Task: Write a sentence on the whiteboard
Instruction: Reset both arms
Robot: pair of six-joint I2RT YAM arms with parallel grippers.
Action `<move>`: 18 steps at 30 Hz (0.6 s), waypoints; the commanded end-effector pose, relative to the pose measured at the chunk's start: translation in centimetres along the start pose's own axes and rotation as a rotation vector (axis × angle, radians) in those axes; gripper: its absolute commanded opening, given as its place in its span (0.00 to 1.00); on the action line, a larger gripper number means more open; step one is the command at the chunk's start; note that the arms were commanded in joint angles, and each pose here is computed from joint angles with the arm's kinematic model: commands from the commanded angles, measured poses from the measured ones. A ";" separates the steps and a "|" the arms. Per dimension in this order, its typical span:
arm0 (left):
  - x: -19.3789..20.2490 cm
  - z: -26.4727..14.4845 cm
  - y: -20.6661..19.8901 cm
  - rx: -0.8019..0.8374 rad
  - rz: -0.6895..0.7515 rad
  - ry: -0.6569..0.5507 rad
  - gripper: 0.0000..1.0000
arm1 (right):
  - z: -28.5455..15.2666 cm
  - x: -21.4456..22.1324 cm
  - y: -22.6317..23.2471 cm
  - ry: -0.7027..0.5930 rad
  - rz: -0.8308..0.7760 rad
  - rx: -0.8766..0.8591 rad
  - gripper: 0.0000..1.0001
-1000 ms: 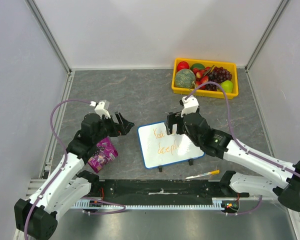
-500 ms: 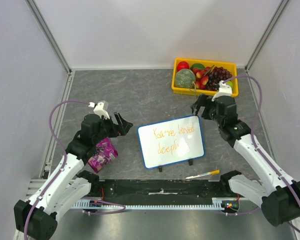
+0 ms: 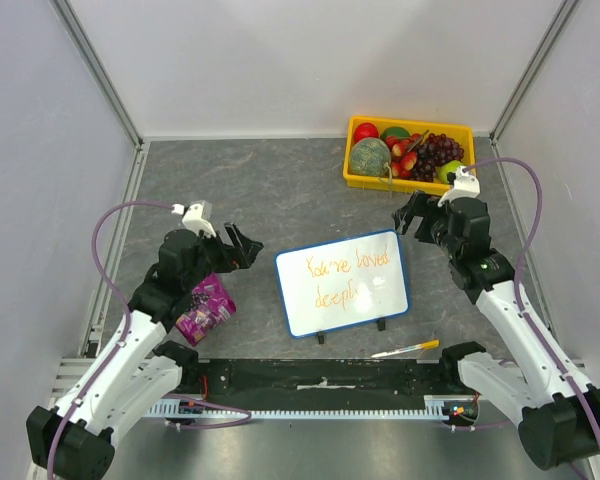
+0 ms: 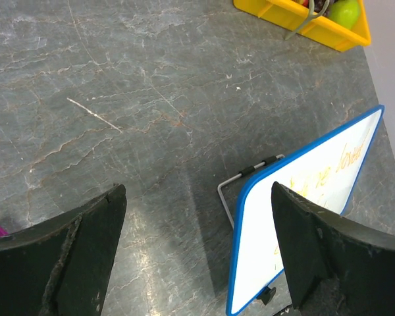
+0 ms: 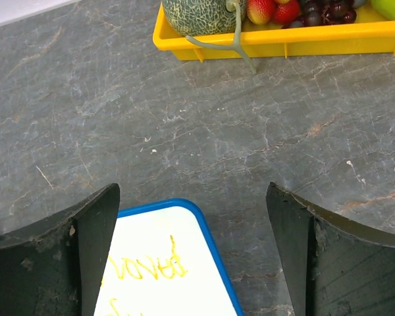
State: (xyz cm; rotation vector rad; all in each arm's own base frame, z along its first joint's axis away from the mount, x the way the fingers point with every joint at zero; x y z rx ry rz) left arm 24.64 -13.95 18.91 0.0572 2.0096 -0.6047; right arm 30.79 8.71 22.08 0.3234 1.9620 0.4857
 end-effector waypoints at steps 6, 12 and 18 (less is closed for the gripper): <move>-2.1 -0.4 -0.4 0.024 0.040 -0.122 0.95 | -1.1 -0.9 -2.8 -0.095 -0.050 0.125 0.98; -2.9 -0.7 0.3 -0.017 0.049 -0.175 0.95 | -2.7 -2.2 -5.6 -0.229 -0.096 0.246 0.98; -3.3 -0.4 1.9 -0.092 0.093 -0.235 0.95 | -2.9 -1.8 -8.8 -0.363 -0.097 0.350 0.98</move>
Point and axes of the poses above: each gripper's point midway between its finger pads, its own z axis out along the fingers, its own y axis along the line the jaws close on, x = y × z, the point moved 1 cm from there along -z, back along the fingers, and after that the axes turned 8 degrees about z, right-handed, at the moved point
